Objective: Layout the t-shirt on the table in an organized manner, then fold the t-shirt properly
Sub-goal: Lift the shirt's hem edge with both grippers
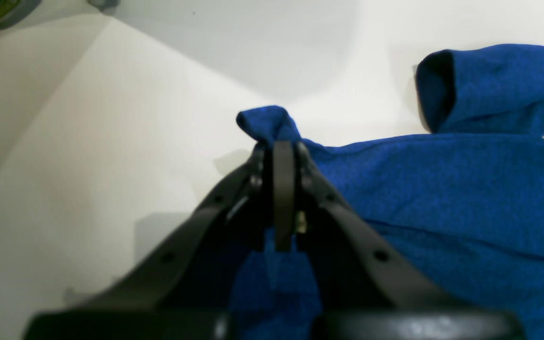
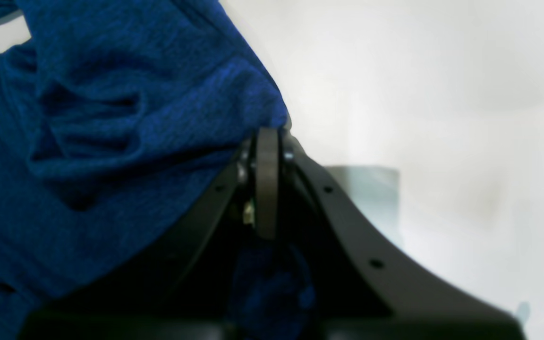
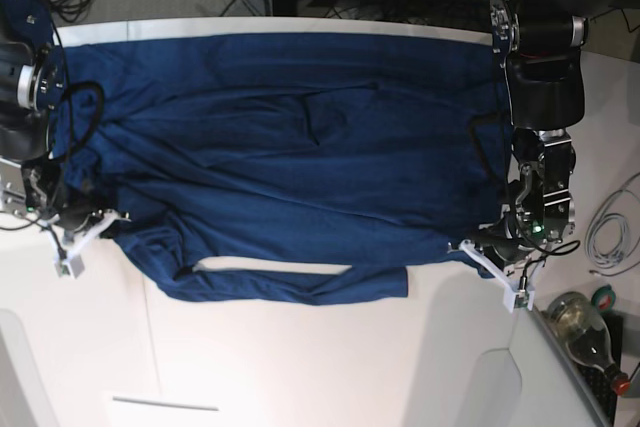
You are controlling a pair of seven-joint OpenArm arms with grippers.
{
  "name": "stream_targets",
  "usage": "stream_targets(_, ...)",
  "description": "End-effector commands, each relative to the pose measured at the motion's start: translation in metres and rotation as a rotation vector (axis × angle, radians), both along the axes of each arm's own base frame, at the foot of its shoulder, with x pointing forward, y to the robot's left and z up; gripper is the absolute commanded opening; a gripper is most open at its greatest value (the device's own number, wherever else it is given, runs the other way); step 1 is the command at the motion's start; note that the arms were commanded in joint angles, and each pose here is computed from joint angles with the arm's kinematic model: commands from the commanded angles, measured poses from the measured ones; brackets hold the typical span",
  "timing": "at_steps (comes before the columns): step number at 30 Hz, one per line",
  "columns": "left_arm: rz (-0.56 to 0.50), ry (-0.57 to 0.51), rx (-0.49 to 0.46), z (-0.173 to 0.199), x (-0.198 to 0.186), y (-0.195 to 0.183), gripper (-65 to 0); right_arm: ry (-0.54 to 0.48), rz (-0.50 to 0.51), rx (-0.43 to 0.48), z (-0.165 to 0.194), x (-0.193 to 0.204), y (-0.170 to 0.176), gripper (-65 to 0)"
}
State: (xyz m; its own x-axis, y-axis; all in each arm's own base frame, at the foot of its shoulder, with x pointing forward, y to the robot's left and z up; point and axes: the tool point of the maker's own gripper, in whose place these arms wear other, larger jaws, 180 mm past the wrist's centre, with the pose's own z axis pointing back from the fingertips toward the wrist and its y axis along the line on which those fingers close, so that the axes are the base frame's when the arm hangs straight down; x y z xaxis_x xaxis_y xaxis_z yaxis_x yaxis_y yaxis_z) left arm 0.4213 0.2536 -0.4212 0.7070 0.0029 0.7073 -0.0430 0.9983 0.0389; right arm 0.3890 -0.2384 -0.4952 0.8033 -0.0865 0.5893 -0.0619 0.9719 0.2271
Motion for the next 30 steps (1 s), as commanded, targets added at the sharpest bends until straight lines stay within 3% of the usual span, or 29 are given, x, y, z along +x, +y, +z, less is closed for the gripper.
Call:
stream_targets(1,0.006,-0.065,0.012,0.021,0.016,0.006,-65.0,-0.078,0.006,-0.021,0.025,0.023,-0.011,-64.5)
stream_targets(15,0.013,-0.079,0.006,0.027,0.019,0.007,-65.0,-0.187,0.084,-0.152,0.08,0.051,-0.021,-64.8)
stream_targets(22,0.015,-0.103,0.006,0.036,0.023,0.009,-65.0,-0.172,0.191,-0.222,0.079,0.052,-0.011,-64.8)
stream_targets(30,-0.001,-0.196,0.044,0.07,0.03,0.011,-65.0,-0.169,0.17,-0.256,0.083,0.05,-0.032,-64.8)
